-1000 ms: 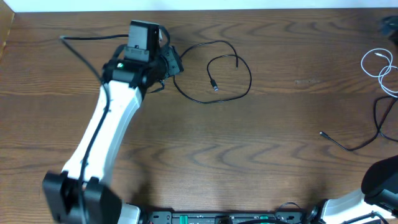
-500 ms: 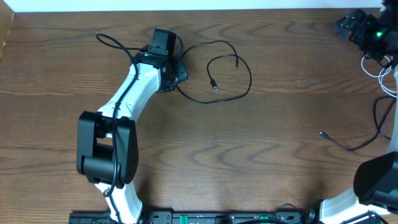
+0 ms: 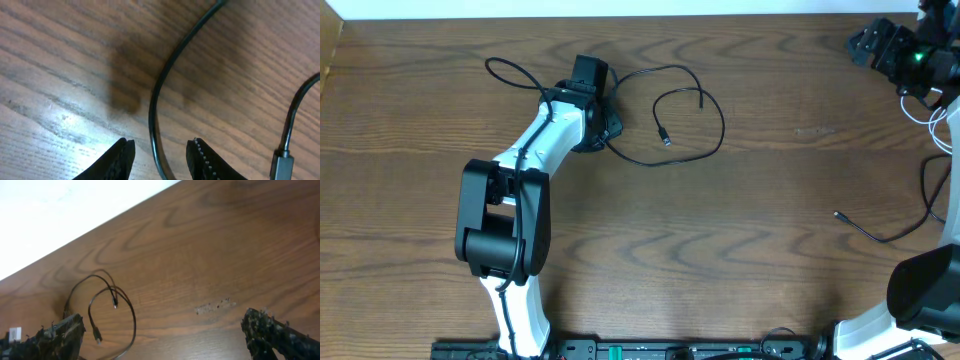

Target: Untangle cables

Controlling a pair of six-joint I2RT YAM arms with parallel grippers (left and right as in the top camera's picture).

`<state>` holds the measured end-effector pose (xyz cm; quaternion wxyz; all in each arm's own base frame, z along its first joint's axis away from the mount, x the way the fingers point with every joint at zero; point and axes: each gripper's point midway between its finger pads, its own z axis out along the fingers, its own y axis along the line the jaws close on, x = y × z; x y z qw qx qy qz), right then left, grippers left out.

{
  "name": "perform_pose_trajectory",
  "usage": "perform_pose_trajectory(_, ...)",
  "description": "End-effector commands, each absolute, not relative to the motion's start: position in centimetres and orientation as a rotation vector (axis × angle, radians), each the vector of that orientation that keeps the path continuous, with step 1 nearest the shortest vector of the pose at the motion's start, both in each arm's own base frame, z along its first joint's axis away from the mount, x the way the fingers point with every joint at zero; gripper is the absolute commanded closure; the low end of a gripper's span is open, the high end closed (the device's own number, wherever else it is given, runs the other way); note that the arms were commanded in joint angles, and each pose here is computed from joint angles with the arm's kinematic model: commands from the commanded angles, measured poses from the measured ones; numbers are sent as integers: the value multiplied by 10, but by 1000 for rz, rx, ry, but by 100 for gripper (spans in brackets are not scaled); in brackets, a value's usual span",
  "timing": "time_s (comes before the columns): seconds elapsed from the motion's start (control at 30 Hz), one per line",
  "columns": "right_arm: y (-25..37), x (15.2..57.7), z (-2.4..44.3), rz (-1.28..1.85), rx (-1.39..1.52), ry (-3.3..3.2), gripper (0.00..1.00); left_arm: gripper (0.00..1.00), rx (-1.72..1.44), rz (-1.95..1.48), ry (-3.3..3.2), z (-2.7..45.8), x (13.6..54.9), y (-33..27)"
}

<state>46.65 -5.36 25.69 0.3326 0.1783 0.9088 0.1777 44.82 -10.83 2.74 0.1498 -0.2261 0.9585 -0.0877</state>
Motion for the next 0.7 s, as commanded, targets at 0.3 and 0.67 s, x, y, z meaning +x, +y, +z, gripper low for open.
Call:
perform_pose_trajectory(0.3, -49, 459, 256, 448, 406, 2409, 3, 81, -676, -195, 2796, -1, 444, -103)
perform_pose_trajectory(0.67, 1, 455, 257, 524, 78, 2436, 2, 93, -644, -308, 2729, 39, 452, -113)
